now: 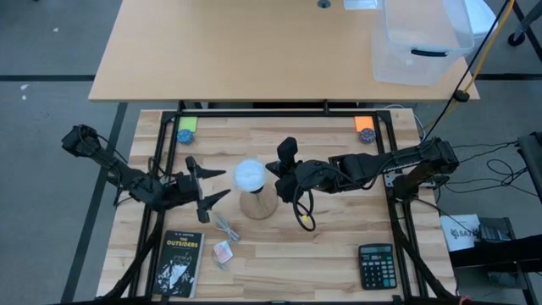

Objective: Screw lightbulb
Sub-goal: Insert the lightbulb on the lamp

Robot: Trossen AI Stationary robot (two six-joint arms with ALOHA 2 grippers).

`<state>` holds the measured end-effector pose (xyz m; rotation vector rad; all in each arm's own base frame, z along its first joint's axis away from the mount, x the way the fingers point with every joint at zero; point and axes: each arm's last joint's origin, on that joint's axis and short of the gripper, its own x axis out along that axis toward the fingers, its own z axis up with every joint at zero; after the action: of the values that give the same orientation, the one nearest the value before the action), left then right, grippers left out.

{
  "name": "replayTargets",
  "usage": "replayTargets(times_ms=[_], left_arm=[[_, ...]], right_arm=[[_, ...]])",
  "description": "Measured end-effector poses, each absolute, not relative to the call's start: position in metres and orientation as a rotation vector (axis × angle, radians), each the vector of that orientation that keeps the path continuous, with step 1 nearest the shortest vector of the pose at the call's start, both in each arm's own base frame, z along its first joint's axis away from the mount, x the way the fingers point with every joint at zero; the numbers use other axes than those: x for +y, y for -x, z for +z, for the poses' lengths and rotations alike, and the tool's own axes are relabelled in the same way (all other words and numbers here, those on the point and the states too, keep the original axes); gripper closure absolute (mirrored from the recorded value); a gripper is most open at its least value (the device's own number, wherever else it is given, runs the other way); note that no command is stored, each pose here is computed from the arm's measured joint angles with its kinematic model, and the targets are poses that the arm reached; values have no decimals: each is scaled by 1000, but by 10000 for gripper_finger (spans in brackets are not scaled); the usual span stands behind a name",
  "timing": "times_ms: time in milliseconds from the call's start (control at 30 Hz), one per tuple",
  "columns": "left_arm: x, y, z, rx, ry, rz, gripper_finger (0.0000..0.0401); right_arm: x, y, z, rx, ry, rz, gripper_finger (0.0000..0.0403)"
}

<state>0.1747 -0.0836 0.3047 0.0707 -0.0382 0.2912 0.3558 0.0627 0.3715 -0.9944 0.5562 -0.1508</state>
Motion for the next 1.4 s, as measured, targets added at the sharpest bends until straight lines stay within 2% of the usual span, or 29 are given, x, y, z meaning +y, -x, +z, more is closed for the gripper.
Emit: replayTargets(times_ms=[767,1400], left_arm=[[-51,-195,300,-13,-103,477,138],[-28,-203,288,82,-136,468,138]], right_arm=[[61,-353,368,605,1002,-148,403],[76,-352,364,583,1015,-32,403]])
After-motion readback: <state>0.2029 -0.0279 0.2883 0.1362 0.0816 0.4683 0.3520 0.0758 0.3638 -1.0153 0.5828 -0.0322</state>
